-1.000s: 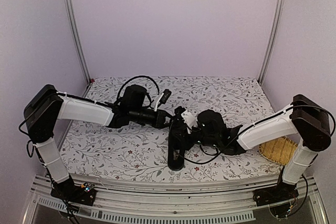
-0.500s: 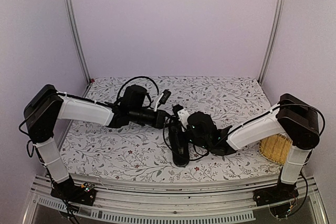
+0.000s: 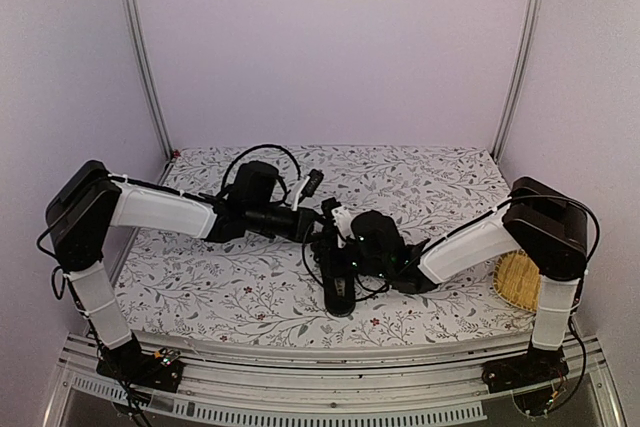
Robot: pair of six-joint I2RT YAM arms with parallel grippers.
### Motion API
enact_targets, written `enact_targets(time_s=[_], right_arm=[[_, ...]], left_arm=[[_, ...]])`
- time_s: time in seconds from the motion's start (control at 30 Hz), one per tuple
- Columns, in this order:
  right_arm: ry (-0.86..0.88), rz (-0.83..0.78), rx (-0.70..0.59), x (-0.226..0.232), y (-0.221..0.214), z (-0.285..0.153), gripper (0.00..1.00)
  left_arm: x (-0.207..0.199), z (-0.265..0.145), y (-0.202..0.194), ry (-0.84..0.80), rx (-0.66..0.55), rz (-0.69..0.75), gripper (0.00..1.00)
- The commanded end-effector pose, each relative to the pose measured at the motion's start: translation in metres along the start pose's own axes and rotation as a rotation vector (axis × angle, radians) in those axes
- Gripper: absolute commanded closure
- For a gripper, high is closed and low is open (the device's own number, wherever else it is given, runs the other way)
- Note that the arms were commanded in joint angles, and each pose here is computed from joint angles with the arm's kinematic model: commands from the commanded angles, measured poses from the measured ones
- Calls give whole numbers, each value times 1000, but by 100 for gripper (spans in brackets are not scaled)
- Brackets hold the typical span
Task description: Tie the shoes
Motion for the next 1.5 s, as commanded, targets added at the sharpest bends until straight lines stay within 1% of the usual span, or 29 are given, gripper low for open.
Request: enact_targets(time_s=[0.0, 0.03, 0.13, 0.2, 0.3, 0.33, 0.4, 0.43, 0.53, 0.6, 0.7, 0.77, 0.83, 0.9, 1.0, 1.13, 1.47], right_arm=[[178, 143, 16, 5, 2, -7, 98], [199, 159, 27, 4, 1, -8, 98], [253, 201, 39, 4, 4, -12, 98], [287, 226, 39, 5, 9, -16, 98], [318, 254, 42, 3, 14, -19, 98], [325, 261, 47, 3, 14, -20, 98], [341, 272, 52, 2, 15, -21, 98], [344, 279, 54, 1, 15, -22, 98], [344, 287, 58, -1, 14, -23, 98], [343, 295, 60, -3, 14, -24, 98], [353, 300, 66, -3, 15, -24, 98], [358, 308, 65, -3, 17, -25, 98], [363, 314, 64, -3, 19, -25, 98], [365, 317, 64, -3, 20, -25, 98], [366, 320, 65, -3, 21, -25, 98], [364, 321, 67, -3, 21, -24, 98], [356, 321, 70, -3, 22, -22, 98]], left_arm=[[1, 3, 5, -23, 11, 8, 87], [4, 1, 4, -17, 14, 3, 81], [8, -4, -2, -24, 29, 6, 57], [8, -10, -7, -28, 41, 20, 46], [8, -20, -15, -30, 57, 42, 37], [9, -24, -17, -30, 60, 44, 35], [8, -31, -22, -37, 64, 61, 22], [8, -34, -26, -43, 68, 69, 18], [5, -42, -34, -69, 74, 89, 8], [3, -45, -38, -87, 75, 107, 4], [4, -47, -45, -97, 83, 137, 4], [5, -48, -53, -95, 82, 152, 8], [6, -48, -58, -95, 81, 167, 17], [9, -47, -61, -80, 69, 183, 34], [15, -45, -60, -39, 42, 217, 52], [16, -39, -57, -17, 31, 269, 59], [19, -16, -65, -25, 83, 315, 66]])
Point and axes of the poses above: each gripper's point midway between its finger pads, its own z axis out along the fingers, its own x axis along the line the jaws close on, y = z × x, the point moved 5 cm from there along -z, back along the fingers, and after that the axes turned 7 degrees about z, right-handed, at the moved point
